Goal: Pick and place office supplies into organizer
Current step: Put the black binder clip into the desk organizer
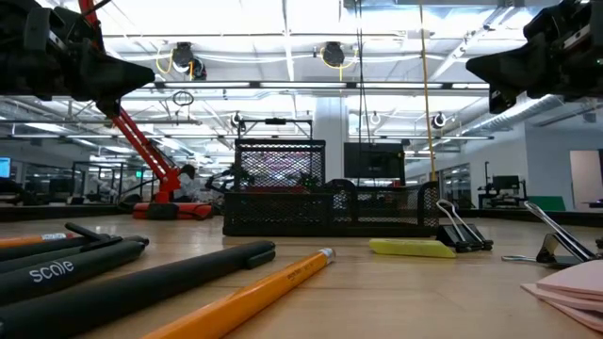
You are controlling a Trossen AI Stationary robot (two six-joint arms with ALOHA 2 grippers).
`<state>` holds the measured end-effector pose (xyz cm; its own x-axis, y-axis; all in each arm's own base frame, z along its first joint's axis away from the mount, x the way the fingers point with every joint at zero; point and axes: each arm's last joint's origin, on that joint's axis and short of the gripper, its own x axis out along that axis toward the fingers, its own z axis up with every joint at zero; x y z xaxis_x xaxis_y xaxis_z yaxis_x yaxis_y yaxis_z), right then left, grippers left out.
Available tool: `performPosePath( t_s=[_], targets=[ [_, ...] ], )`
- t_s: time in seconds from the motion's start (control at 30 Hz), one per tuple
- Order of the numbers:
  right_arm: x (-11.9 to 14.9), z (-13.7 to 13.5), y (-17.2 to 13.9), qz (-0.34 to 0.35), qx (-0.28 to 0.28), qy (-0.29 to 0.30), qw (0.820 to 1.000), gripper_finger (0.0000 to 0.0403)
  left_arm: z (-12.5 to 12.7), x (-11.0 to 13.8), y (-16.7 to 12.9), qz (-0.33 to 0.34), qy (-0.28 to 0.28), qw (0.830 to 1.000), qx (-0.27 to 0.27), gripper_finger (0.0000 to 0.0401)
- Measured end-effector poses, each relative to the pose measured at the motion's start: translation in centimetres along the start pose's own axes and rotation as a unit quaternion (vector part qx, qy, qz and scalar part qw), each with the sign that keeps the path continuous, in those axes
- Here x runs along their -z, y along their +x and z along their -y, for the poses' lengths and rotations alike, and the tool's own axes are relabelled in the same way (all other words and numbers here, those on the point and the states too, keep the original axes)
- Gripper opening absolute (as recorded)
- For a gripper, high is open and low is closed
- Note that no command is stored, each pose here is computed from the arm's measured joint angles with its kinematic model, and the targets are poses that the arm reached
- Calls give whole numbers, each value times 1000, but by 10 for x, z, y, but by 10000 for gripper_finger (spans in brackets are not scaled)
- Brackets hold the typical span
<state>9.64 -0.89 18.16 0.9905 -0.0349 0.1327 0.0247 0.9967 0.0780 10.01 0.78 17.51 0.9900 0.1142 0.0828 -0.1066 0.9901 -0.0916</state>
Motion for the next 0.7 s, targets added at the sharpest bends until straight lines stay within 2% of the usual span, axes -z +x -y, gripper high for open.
performPosePath(
  t_s=[0.13,0.37,0.47,0.7],
  targets=[
    [1,1,0,-3,16,-33,999,4,0,-1,0,5,5,1000,0,40],
    [-1,0,2,-1,11,-67,998,5,1,-17,-2,89,73,993,-4,40],
    [3,-2,6,-32,-4,-65,997,15,1,-19,-2,98,98,990,-7,40],
    [-17,-17,25,-53,-51,-74,995,55,1,-20,-2,105,102,989,-7,40]
  ],
)
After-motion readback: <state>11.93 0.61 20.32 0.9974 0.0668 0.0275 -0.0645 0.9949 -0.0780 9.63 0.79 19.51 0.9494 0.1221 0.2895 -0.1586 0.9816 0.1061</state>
